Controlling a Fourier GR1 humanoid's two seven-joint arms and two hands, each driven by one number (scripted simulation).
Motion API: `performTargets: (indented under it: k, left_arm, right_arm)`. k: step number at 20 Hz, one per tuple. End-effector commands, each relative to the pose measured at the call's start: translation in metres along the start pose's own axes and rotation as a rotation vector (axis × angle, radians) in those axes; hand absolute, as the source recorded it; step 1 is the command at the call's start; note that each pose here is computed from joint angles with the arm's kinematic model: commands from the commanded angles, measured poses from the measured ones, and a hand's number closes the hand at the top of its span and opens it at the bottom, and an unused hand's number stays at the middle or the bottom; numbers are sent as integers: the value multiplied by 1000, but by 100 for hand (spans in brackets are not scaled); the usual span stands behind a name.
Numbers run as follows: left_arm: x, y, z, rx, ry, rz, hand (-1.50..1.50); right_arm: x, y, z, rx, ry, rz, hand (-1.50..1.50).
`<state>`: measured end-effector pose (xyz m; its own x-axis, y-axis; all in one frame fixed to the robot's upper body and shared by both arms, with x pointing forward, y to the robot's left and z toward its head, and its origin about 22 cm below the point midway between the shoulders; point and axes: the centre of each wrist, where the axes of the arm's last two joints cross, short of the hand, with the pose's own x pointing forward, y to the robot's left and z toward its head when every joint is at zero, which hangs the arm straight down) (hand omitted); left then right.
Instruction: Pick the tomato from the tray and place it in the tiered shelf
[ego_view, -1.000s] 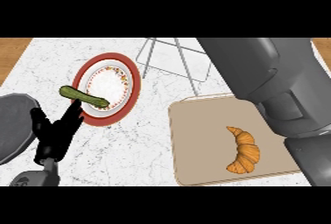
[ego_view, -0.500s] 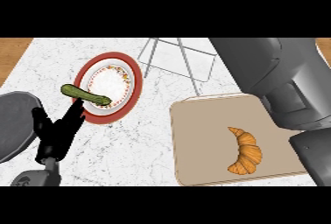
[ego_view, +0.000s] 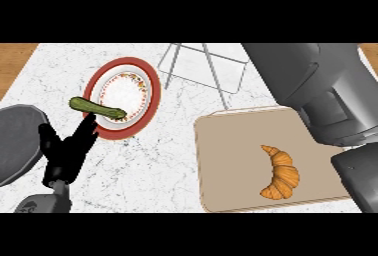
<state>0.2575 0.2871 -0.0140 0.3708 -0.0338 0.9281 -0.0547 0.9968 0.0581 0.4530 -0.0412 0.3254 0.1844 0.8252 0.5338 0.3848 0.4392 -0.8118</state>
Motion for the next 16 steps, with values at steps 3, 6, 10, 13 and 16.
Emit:
performTargets:
  k: [3, 6, 10, 13, 16]
  left_arm:
    - [-17, -3, 1, -14, 62, -1, 0]
    - [-6, -7, -4, -9, 57, 7, 0]
    - [0, -3, -7, -8, 70, 5, 0]
    - [-8, -5, -2, -8, 68, 2, 0]
    - [-9, -21, -10, -9, 58, 2, 0]
  right_arm:
    - [5, -8, -1, -38, 56, -87, 150]
    - [8, -20, -3, -100, 114, -222, -150]
    - [-7, -28, -15, -113, 121, -353, -150]
    - [-1, -42, -15, -142, 117, -470, -150]
    - [7, -41, -8, -169, 131, -592, -150]
